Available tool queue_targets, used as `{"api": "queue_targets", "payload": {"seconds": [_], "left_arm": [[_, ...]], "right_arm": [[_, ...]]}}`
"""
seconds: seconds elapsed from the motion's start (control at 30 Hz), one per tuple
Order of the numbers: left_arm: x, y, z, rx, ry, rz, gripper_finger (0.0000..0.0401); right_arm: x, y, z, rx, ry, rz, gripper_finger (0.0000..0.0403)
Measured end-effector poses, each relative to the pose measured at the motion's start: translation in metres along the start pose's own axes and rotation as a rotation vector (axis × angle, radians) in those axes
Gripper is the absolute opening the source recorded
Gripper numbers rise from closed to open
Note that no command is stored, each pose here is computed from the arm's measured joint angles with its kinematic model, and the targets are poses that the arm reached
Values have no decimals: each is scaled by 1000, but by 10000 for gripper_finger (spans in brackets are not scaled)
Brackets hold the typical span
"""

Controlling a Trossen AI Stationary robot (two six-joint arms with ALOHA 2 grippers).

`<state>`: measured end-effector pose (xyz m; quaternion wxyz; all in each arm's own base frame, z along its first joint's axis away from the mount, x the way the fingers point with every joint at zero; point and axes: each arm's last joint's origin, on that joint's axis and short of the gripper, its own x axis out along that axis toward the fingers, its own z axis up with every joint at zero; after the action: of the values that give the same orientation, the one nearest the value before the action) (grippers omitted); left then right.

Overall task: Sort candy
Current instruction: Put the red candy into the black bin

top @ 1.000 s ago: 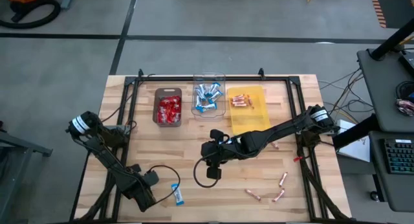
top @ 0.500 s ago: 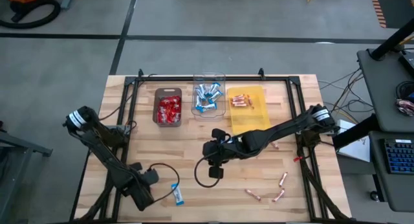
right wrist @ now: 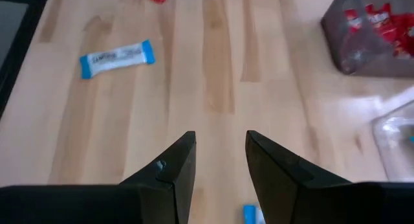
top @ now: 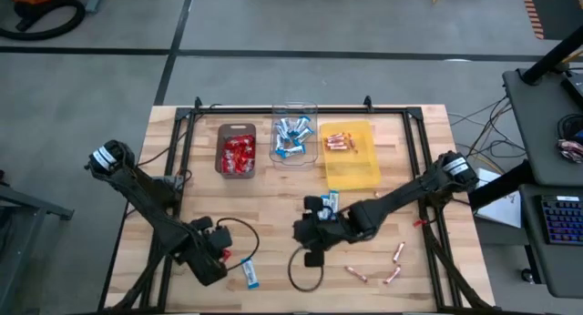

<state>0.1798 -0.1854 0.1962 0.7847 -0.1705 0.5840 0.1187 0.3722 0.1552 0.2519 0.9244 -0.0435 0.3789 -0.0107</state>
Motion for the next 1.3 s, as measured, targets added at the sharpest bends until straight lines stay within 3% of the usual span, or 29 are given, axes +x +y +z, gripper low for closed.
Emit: {"api": "queue_targets", "payload": {"seconds": [0.33,0.53,0.73,1.03,1.3], "left_arm": [[-15,27,42,98,-148,39,0],[-37,62,70,88,-312,157,0],[-54,112,101,-1,-394,321,0],[-58,203,138,-191,-326,546,0],[-45,268,164,-280,-299,508,0]], "right_arm": [[0,24,-31,11,48,30,127],[0,24,-38,22,62,26,127],[2,23,-41,19,73,22,127],[1,23,-40,18,68,8,127],[1,23,-40,17,69,7,127]]}}
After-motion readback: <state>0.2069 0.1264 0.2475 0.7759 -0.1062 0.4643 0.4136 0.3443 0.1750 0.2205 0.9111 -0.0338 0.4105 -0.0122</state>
